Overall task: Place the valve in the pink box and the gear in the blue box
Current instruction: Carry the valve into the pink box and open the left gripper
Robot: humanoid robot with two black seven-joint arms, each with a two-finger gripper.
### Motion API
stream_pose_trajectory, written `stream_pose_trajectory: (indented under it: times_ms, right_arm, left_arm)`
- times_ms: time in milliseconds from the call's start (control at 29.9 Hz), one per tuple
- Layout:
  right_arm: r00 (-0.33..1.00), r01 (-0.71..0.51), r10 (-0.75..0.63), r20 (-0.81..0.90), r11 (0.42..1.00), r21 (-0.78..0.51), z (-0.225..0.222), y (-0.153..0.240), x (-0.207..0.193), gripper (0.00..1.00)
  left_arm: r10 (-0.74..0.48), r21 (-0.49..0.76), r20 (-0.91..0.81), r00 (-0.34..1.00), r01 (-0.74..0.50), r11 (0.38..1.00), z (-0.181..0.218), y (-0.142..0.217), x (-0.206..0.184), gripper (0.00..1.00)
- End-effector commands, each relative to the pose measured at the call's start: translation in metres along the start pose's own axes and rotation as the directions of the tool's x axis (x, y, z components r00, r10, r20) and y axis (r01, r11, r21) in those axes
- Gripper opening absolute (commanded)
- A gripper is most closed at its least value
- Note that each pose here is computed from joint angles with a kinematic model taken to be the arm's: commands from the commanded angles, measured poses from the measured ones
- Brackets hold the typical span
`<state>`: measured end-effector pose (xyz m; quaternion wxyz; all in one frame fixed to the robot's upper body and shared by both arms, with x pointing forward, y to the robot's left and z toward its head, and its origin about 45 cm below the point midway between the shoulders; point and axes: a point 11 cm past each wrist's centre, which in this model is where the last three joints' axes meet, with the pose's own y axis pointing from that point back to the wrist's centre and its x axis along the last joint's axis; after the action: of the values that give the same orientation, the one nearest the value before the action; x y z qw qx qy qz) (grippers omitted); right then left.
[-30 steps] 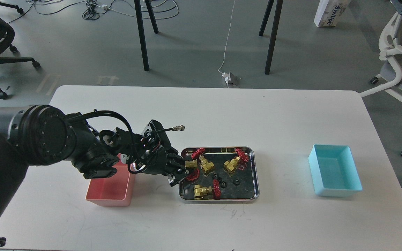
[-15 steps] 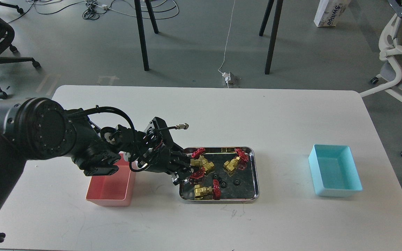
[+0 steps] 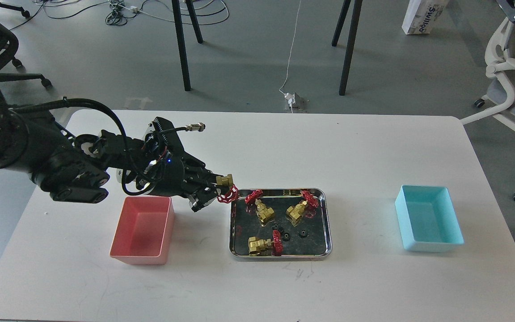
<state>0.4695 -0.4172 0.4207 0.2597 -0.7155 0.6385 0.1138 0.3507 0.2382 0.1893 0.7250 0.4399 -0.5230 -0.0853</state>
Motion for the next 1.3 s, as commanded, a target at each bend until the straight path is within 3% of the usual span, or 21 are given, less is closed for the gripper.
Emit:
stream_pose_trajectory:
  times_ms: [0, 201, 334, 568, 1270]
  right_arm:
    - [1.000, 0.025, -0.024, -0.010, 0.999, 0.026, -0.014, -0.009, -0.016, 1.00]
    - [0.998, 0.047, -0.047, -0.045, 0.999, 0.017, -0.017, -0.019, -0.034, 1.00]
    - [0.998, 0.044, -0.044, -0.041, 0.999, -0.003, -0.007, -0.017, -0.031, 1.00]
    - [0.999, 0.033, -0.034, -0.037, 0.999, -0.016, 0.001, -0.015, -0.027, 1.00]
    - [0.998, -0.031, 0.029, -0.050, 0.999, -0.036, 0.008, -0.001, 0.003, 1.00]
  left_arm:
    - [-0.003, 0.031, -0.073, 0.997, 0.005, 1.000, -0.008, 0.035, -0.028, 0.11]
    - [0.033, 0.115, -0.191, 0.981, -0.011, 0.993, -0.018, 0.089, -0.069, 0.11]
    - [0.032, 0.139, -0.216, 0.976, -0.002, 0.990, -0.021, 0.104, -0.088, 0.11]
    - [0.008, 0.091, -0.302, 0.953, 0.021, 0.996, 0.000, 0.087, -0.122, 0.11]
    - [-0.024, 0.086, -0.275, 0.961, 0.049, 0.995, -0.007, 0.061, -0.140, 0.14]
